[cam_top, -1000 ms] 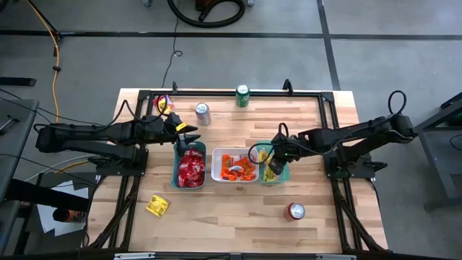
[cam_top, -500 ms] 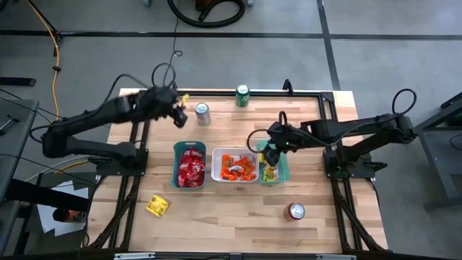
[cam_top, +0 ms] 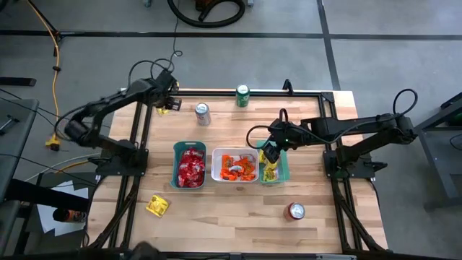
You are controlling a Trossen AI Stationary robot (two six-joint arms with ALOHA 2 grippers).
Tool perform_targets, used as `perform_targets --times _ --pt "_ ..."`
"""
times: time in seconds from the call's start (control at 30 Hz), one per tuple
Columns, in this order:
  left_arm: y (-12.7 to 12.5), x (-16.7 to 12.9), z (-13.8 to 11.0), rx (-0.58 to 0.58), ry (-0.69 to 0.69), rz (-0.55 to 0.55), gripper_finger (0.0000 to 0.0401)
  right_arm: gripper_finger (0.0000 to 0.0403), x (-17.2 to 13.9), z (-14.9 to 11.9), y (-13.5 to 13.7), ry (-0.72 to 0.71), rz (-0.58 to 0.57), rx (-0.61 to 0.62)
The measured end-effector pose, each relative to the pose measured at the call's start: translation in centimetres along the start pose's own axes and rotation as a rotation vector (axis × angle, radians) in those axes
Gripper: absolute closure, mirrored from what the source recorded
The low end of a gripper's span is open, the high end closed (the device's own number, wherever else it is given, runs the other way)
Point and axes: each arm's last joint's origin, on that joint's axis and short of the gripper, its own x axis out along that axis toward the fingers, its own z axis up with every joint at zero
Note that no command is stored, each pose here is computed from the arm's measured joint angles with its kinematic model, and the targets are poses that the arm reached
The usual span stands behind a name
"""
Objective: Sort candy
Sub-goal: Put the yellow candy into the light green bin
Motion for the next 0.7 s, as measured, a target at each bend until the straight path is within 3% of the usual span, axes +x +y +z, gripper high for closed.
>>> perform_targets --times 0.13,0.3,0.43,0.7 --pt "0.0 3.2 1.4 -0.18 0.023 -0.008 0.0233 0.0137 0.0 -0.1 -0.1 0.011 -0.009 -0.003" --pt "0.0 6.5 2.3 -0.265 0.015 0.07 0.0233 0.0137 0.0 -0.2 -0.1 0.021 -0.014 -0.005" --pt "-0.7 7.1 2.9 -0.347 -0.023 0.14 0.0236 0.0137 0.0 -0.3 -0.2 0.034 -0.023 -0.008" --pt "-2.5 8.8 2.1 -0.295 0.058 0.147 0.0256 0.0137 0.0 -0.4 -0.3 0.036 -0.03 -0.024"
